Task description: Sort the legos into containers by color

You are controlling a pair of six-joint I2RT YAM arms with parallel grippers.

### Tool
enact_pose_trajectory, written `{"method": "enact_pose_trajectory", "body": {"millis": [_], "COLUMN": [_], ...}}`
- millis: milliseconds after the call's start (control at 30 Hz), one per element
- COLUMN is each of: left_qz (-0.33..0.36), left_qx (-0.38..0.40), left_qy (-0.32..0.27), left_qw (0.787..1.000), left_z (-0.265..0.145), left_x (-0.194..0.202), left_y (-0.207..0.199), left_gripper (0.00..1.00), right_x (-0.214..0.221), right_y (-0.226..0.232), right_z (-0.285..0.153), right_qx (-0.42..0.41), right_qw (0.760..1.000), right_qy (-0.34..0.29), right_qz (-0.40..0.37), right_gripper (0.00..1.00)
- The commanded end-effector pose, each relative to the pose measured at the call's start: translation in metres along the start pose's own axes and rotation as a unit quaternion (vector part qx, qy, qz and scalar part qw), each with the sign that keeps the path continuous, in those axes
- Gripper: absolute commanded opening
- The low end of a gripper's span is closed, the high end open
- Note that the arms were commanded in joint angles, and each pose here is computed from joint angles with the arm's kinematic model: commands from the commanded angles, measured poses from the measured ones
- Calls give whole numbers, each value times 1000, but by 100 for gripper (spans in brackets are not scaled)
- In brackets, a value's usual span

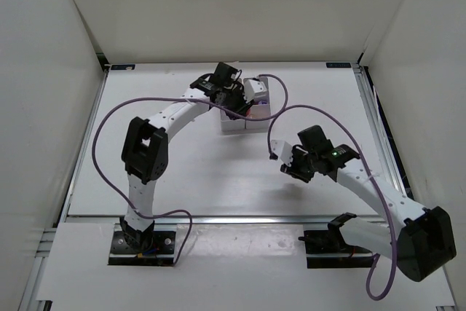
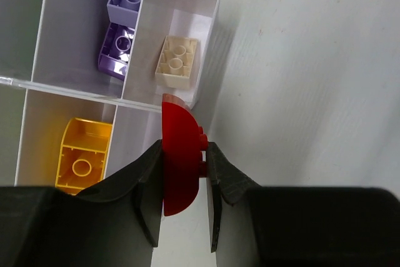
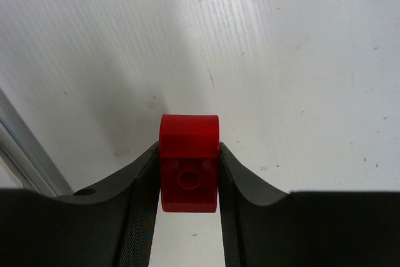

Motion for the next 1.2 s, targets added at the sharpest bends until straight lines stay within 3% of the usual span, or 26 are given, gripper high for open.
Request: {"method": "enact_pose_trajectory", "body": {"millis": [0, 233, 500, 567, 767, 867, 967, 1167], "left_qz": [36, 30, 25, 24, 21, 17, -4, -40], "left_qx": [-4, -5, -16, -18, -25, -29, -31, -47], "left_qy": [5, 22, 32, 34, 34, 32, 13, -82], "left_qw": [999, 999, 999, 999, 999, 999, 999, 995], "left_z": [-11, -6, -7, -6, -9, -12, -18, -57], "left_x": [-8, 2, 10, 11, 11, 9, 4, -36], "left_y": [7, 20, 31, 32, 35, 36, 40, 53], "left_gripper": [21, 21, 24, 27, 52, 58, 62, 63], "right_x": [-19, -9, -7, -8, -7, -7, -6, 17], "right_y": [-14, -24, -28, -28, -29, -29, -29, -24], "right_z": [-20, -26, -23, -23, -19, -17, -15, -14], "right_qx": [39, 55, 50, 47, 40, 39, 40, 64], "right_qw": [997, 995, 995, 995, 995, 995, 995, 990], "right_qy": [-62, -61, -60, -60, -58, -60, -56, -38], "right_qz": [15, 62, 67, 68, 68, 69, 71, 118], "right_gripper": [9, 9, 9, 9, 9, 9, 8, 5]}}
Point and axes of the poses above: each gripper's point midway between its finger pads, its own z axis out along the fingers, its own y axis along the line the jaws close on, x = y × z, the point moved 6 cm from there along -z, back along the fingers, and after that the axes turned 15 degrees about -z, right-handed, at the moved point
